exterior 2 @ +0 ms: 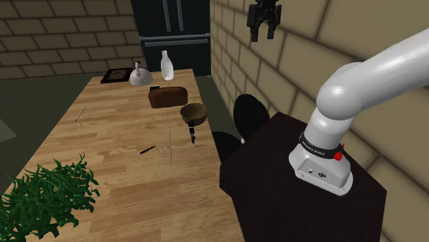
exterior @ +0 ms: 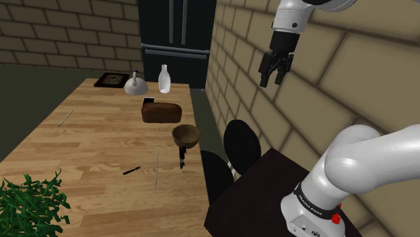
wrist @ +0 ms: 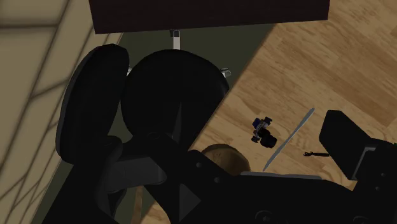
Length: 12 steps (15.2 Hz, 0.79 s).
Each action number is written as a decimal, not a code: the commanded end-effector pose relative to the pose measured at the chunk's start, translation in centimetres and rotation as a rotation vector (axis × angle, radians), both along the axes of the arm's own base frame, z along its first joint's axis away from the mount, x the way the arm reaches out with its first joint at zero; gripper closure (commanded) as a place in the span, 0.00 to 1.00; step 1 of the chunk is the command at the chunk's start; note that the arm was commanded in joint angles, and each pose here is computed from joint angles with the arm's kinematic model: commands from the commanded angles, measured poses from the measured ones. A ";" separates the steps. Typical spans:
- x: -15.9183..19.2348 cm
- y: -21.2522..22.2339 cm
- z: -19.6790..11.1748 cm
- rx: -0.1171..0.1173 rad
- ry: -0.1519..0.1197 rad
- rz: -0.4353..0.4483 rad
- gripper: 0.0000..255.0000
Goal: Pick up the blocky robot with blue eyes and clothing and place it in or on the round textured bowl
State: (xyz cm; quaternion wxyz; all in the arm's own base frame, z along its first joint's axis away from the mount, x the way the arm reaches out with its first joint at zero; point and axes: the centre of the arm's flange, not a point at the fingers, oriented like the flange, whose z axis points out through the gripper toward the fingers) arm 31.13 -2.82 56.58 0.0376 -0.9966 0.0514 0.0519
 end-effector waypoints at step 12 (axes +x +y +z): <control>7.6 3.9 -11.8 -0.010 -0.003 -0.004 0.00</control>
